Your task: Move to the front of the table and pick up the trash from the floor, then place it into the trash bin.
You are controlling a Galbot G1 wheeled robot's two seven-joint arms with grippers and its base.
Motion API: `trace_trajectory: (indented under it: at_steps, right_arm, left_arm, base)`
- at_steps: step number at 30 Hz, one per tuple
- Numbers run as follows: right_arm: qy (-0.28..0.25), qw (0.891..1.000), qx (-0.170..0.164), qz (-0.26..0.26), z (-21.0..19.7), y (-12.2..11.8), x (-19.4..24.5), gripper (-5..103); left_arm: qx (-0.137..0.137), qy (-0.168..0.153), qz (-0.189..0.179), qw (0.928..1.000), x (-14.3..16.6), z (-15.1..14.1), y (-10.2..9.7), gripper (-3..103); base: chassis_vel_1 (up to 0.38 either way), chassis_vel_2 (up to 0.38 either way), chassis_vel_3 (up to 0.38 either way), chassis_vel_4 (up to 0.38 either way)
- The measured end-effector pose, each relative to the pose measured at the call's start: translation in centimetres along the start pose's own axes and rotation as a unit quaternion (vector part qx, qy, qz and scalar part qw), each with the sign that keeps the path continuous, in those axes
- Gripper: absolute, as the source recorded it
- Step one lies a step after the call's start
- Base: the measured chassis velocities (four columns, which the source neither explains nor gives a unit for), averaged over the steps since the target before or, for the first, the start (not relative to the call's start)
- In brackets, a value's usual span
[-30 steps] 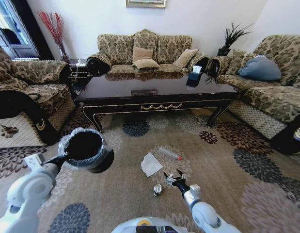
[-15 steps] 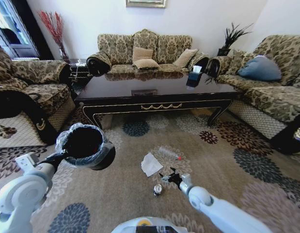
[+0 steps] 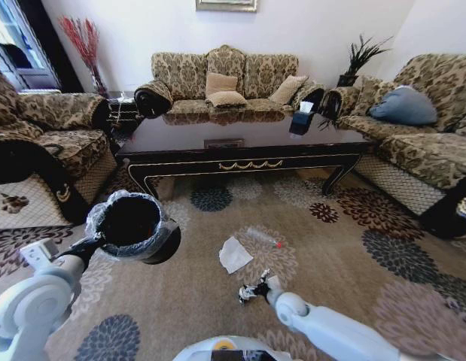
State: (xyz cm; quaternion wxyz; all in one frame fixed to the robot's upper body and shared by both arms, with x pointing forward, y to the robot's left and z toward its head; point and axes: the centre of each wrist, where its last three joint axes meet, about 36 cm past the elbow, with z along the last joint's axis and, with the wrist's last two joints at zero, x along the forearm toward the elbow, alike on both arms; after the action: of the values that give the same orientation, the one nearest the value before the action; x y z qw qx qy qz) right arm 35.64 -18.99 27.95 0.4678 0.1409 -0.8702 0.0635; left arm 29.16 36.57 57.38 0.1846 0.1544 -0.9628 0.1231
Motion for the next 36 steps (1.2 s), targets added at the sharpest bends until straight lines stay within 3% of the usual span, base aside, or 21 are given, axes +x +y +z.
trace_trajectory:
  at_steps: [12, 36]
  right_arm:
    - [0.062, 0.995, -0.076, 0.007, -1.0, 1.9, -0.8, 100]
    - [0.076, 0.991, -0.104, 0.041, 0.3, 1.5, -3.4, 100]
  left_arm:
    - [-0.006, 0.004, -0.007, 0.9999, -0.2, 0.2, 0.2, 3]
    - [-0.013, 0.007, -0.009, 0.9998, -0.5, 0.5, -0.1, 3]
  base:
    - [0.000, 0.000, 0.000, 0.000]
    - [0.000, 0.000, 0.000, 0.000]
